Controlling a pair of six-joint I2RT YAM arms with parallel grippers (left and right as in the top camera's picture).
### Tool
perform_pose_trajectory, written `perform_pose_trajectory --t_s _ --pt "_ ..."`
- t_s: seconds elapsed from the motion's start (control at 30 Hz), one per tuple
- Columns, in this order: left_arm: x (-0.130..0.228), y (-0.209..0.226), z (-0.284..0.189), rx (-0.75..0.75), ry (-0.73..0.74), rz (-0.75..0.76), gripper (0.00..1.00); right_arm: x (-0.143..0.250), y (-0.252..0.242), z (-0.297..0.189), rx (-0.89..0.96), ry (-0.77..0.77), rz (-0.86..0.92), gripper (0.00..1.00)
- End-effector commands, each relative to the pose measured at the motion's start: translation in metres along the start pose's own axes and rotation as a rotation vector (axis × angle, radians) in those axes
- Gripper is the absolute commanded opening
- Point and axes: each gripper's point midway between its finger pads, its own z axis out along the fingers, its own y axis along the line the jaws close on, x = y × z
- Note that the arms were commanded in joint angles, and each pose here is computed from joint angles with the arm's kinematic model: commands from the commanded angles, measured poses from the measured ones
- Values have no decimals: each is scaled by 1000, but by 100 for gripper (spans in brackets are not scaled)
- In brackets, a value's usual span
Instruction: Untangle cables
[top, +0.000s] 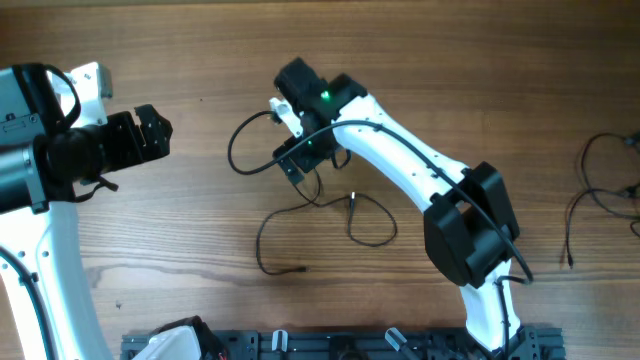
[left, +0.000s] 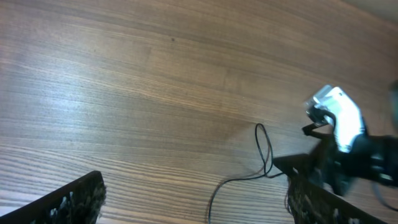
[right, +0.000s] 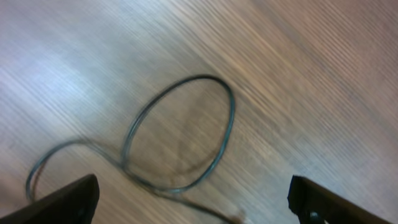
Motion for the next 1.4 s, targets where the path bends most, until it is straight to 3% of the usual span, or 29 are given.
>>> perform_pose_trajectory --t_s 0.0,0.2,0.47,0.6,0.67,0.8,1.07,1.23,1.37 --pt "-1 -3 0 17 -3 24 96 24 -13 32 64 59 303 100" --pt "-1 -3 0 17 -3 24 96 75 3 68 -18 197 277 100" --pt "0 -3 0 17 -1 20 96 43 22 63 -144 77 235 100" --pt "1 -3 0 17 3 19 96 28 54 21 -314 -53 -149 100" --pt "1 -3 0 17 4 19 96 39 51 8 -289 -28 -202 100" --pt "1 -3 0 17 4 19 96 68 45 7 -266 97 -135 100" --pt "2 -4 0 22 9 17 96 86 68 47 -310 94 -41 100" --pt "3 -7 0 36 12 17 96 84 49 62 -184 84 250 100" --pt "3 -7 0 36 12 16 96 82 42 65 -110 88 591 100"
